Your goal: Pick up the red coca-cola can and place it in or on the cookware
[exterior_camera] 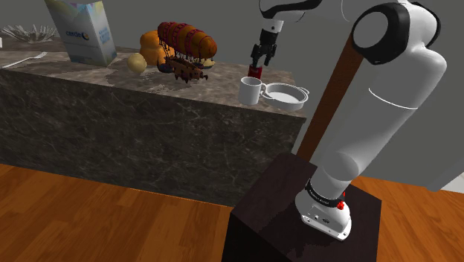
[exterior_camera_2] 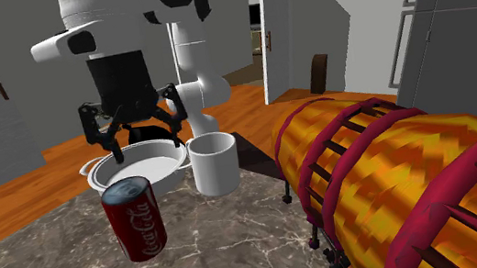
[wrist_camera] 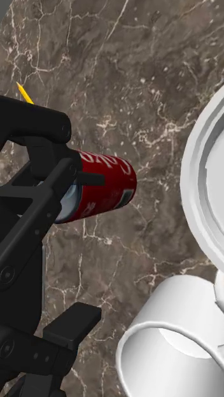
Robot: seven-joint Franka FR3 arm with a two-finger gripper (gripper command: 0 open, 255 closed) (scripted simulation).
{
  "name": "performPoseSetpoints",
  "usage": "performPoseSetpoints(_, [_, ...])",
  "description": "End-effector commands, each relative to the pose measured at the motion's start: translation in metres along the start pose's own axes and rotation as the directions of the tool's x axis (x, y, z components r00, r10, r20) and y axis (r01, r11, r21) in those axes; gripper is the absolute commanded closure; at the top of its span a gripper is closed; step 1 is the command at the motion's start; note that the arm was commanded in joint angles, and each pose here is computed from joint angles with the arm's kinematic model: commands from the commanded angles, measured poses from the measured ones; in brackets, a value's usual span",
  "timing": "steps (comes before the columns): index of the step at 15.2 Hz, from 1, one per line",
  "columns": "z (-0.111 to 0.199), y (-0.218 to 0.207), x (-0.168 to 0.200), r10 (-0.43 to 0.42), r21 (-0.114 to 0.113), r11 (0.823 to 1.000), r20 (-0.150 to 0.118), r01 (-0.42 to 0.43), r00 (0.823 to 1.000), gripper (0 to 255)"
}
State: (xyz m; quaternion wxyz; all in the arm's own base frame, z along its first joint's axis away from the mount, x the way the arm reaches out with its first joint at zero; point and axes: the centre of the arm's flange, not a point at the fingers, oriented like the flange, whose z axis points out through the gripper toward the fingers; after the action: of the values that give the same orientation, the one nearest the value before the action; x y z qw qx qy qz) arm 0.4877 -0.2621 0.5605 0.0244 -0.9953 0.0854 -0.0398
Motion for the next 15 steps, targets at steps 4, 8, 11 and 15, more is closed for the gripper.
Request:
performPoseSetpoints(4, [0.008,0.040,0.038,0.005,-0.010,1.000,-0.014,-0.005,1.000,0])
performPoseSetpoints(8, [0.029,0.040,0.038,0.005,-0.010,1.000,-0.014,-0.005,1.000,0])
performPoseSetpoints(11, [0.048,0.041,0.038,0.005,-0.010,1.000,-0.014,-0.005,1.000,0])
performPoseSetpoints(15, [0.048,0.041,0.038,0.005,-0.010,1.000,-0.014,-0.005,1.000,0])
